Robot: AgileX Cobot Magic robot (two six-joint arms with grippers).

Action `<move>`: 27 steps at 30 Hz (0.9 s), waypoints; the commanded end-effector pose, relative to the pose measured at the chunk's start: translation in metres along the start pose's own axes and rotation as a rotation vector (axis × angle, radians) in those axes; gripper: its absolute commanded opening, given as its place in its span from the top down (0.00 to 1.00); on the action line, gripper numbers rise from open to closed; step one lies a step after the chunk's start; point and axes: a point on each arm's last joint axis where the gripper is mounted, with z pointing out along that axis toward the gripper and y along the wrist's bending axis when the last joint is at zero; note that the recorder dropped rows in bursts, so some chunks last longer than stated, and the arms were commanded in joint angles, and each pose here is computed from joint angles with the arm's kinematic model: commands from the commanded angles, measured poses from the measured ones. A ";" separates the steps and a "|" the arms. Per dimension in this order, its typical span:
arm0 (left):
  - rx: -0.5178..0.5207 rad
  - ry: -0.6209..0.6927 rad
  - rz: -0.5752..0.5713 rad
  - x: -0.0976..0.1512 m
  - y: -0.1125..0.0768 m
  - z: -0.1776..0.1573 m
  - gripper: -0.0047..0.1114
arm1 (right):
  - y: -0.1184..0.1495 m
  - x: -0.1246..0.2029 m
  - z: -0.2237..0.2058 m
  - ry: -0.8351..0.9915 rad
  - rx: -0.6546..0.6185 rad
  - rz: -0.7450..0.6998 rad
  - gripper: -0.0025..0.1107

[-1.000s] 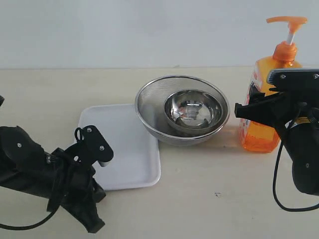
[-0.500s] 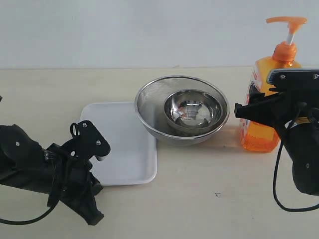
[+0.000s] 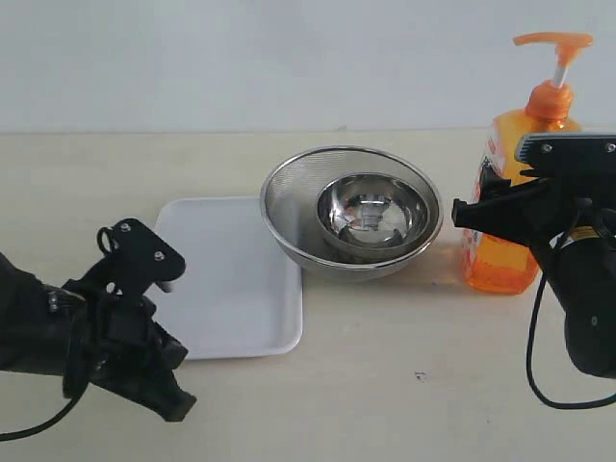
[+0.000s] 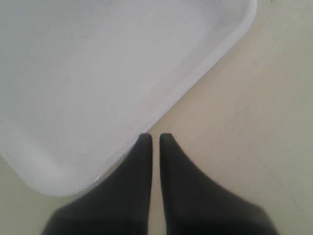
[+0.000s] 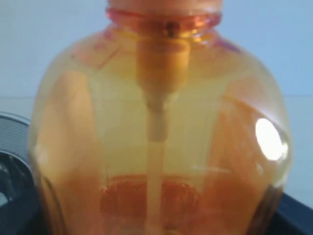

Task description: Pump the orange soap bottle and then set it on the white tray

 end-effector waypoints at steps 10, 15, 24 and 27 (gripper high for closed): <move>-0.204 -0.447 -0.372 0.027 0.011 -0.090 0.92 | 0.001 -0.002 0.000 -0.011 -0.009 0.023 0.98; -0.275 -0.707 -0.507 0.063 0.015 -0.115 0.92 | 0.001 -0.002 0.000 -0.011 -0.009 0.025 0.98; -0.162 -1.050 -0.463 0.087 0.001 -0.149 0.92 | 0.001 -0.001 0.000 -0.003 -0.010 0.025 0.98; -0.155 -1.092 -0.445 0.090 -0.001 -0.156 0.92 | 0.001 -0.001 0.000 -0.004 -0.010 0.023 0.98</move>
